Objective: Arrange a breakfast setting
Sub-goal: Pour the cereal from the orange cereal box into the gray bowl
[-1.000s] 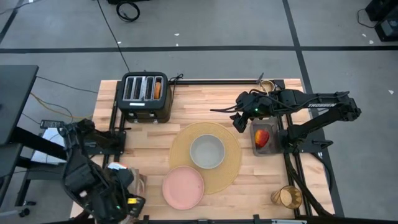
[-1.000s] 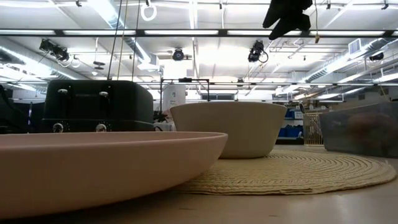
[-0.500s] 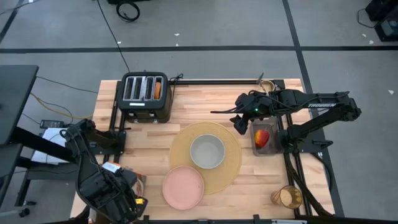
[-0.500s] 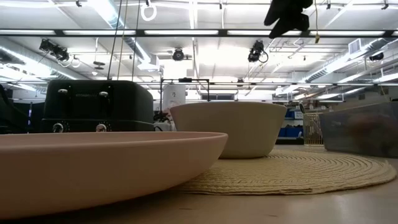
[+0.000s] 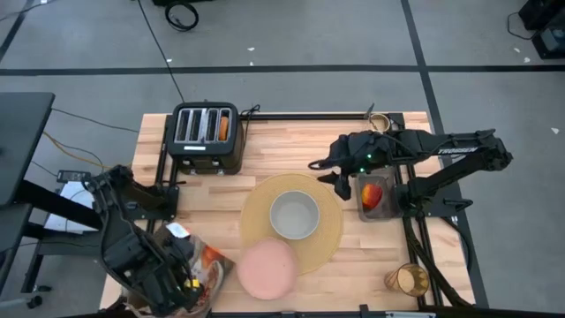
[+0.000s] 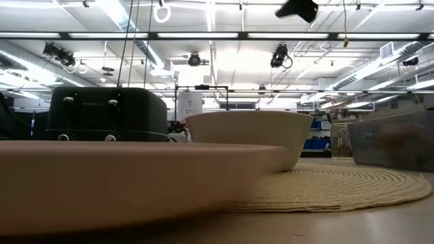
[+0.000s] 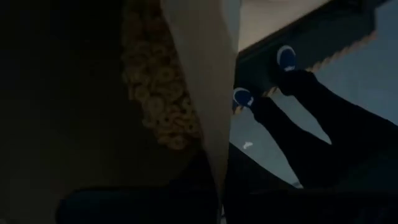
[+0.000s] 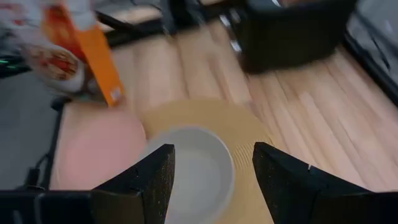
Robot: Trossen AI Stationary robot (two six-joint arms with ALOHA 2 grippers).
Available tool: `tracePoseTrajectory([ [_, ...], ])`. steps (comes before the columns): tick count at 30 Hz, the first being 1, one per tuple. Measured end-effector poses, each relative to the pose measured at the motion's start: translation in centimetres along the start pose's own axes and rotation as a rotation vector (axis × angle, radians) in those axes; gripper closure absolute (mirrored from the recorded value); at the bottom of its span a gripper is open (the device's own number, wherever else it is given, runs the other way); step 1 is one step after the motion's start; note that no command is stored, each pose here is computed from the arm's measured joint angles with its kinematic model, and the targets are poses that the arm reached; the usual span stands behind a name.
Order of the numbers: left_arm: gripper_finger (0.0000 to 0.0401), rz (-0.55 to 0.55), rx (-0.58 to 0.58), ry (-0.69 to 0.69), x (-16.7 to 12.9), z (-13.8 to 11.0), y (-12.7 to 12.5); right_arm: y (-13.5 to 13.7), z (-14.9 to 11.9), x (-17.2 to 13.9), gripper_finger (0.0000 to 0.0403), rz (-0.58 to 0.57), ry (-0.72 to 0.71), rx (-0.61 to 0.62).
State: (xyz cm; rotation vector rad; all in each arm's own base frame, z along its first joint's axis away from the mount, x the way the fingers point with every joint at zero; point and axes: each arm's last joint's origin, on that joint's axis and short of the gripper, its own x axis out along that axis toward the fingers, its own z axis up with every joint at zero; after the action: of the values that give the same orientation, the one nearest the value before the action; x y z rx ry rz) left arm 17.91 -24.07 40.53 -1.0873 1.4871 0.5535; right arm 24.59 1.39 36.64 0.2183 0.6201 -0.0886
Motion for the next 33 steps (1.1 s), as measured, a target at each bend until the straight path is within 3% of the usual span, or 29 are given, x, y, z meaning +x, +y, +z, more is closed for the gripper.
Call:
tracePoseTrajectory([
  [4,0.0398,-0.021,0.051,0.023,-1.1,-0.1,0.7,1.5,0.8,0.1,0.0157,0.058,-0.108,-0.061],
  [9,0.0399,-0.058,0.092,0.030,-2.4,0.1,1.6,3.2,1.6,1.8,0.0097,0.097,-0.200,-0.073],
  [13,0.0399,-0.077,0.136,-0.005,-2.6,0.4,1.6,4.7,1.5,6.0,0.0044,0.127,-0.198,-0.085],
  [17,0.0399,-0.082,0.192,-0.014,-2.6,0.4,1.6,6.7,1.3,11.1,0.0009,0.292,-0.256,-0.128],
  [22,0.0399,-0.080,0.239,-0.006,-2.6,-0.1,1.9,7.9,0.3,16.6,0.0010,0.488,-0.304,-0.083],
  [26,0.0399,-0.070,0.246,0.012,-2.5,-0.6,2.1,8.4,-1.4,18.2,0.0018,0.500,-0.189,-0.076],
  [33,0.0399,-0.068,0.261,0.013,-2.5,-1.1,2.4,12.3,-6.3,18.2,0.0029,0.428,0.008,-0.447],
])
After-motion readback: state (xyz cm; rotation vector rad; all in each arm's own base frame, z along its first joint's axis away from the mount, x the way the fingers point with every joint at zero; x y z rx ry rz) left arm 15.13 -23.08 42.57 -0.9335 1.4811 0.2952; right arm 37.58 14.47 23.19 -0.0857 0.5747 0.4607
